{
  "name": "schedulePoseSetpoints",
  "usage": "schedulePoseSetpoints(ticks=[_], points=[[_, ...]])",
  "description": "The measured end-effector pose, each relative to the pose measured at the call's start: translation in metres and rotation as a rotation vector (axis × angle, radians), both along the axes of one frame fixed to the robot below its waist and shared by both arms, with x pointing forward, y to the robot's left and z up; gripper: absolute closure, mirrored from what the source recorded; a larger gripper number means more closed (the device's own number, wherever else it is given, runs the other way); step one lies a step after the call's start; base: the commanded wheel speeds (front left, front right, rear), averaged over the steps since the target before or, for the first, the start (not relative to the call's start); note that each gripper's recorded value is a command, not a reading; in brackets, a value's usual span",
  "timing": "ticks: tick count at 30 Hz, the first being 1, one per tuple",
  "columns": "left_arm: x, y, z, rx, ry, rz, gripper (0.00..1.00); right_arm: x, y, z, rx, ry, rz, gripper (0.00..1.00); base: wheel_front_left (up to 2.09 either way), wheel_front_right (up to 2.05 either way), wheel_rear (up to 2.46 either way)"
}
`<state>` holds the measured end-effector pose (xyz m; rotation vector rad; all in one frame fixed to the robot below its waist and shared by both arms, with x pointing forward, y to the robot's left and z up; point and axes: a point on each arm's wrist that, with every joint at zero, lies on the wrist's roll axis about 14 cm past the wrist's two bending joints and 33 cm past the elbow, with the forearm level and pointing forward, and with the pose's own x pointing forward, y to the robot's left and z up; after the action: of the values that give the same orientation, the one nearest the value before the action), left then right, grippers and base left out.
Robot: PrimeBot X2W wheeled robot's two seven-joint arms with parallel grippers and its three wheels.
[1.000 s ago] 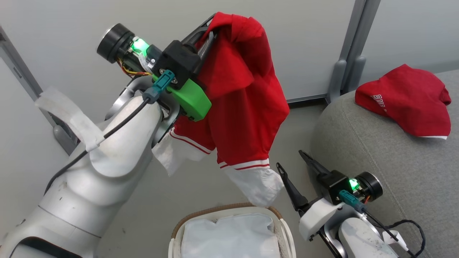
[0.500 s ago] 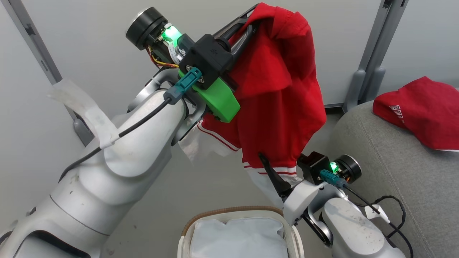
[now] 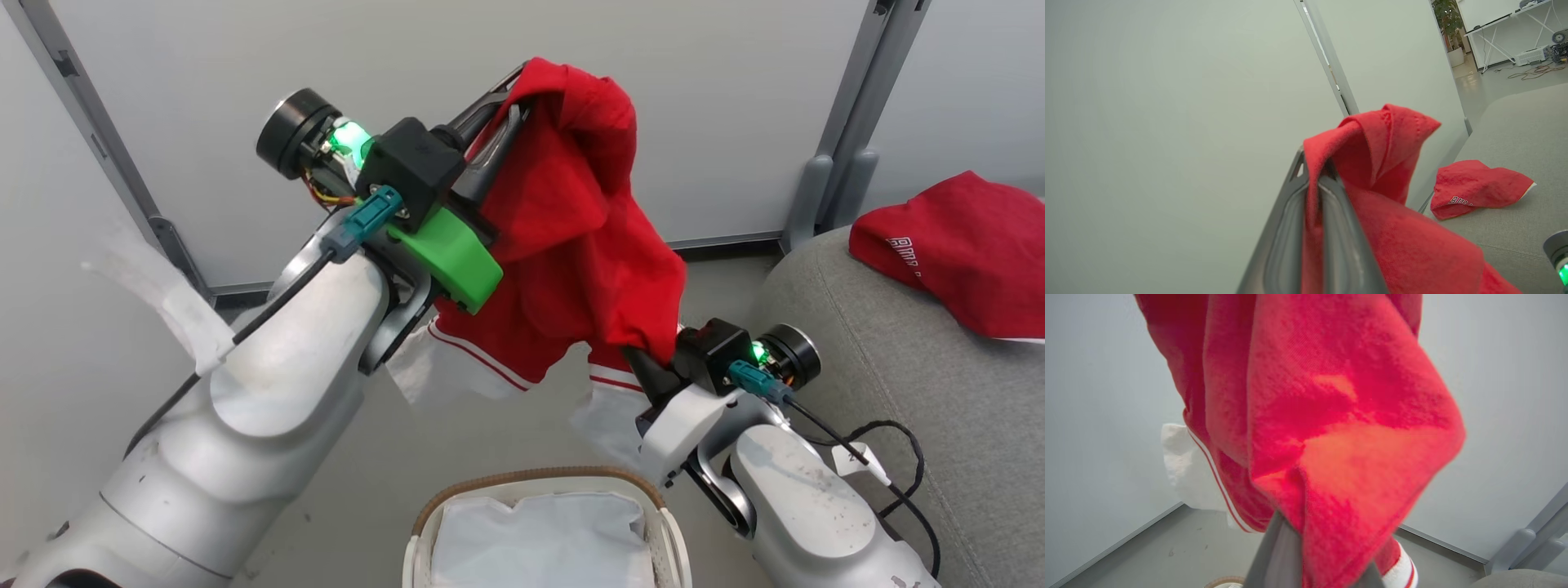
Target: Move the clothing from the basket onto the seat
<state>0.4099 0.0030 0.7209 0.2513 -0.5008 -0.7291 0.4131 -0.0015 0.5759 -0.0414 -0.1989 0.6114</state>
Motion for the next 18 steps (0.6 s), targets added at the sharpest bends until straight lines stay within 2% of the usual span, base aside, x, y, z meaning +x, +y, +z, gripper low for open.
schedulePoseSetpoints(ticks=[3, 4, 6, 7, 8, 18], points=[[0.003, 0.006, -0.013, -0.043, 0.042, 0.017, 1.00, 0.003, -0.005, 0.006, 0.005, -0.017, -0.012, 1.00, 0.00, 0.00, 0.00], [0.004, 0.008, -0.018, -0.060, 0.062, 0.023, 0.96, 0.004, -0.007, 0.008, 0.007, -0.023, -0.017, 1.00, 0.00, 0.00, 0.00], [0.006, 0.011, -0.032, -0.103, 0.118, 0.032, 0.57, 0.006, -0.010, 0.013, 0.007, -0.038, -0.024, 1.00, 0.00, 0.00, 0.00], [0.007, 0.013, -0.041, -0.132, 0.156, 0.040, 0.41, 0.006, -0.011, 0.016, 0.006, -0.047, -0.027, 1.00, 0.00, 0.00, 0.00], [0.007, 0.015, -0.048, -0.143, 0.178, 0.045, 0.00, 0.007, -0.012, 0.018, 0.008, -0.054, -0.030, 1.00, 0.00, 0.00, 0.00], [-0.002, 0.035, -0.144, -0.189, 0.416, 0.160, 0.00, 0.013, -0.027, 0.037, 0.010, -0.114, -0.065, 1.00, 0.00, 0.00, 0.00]])
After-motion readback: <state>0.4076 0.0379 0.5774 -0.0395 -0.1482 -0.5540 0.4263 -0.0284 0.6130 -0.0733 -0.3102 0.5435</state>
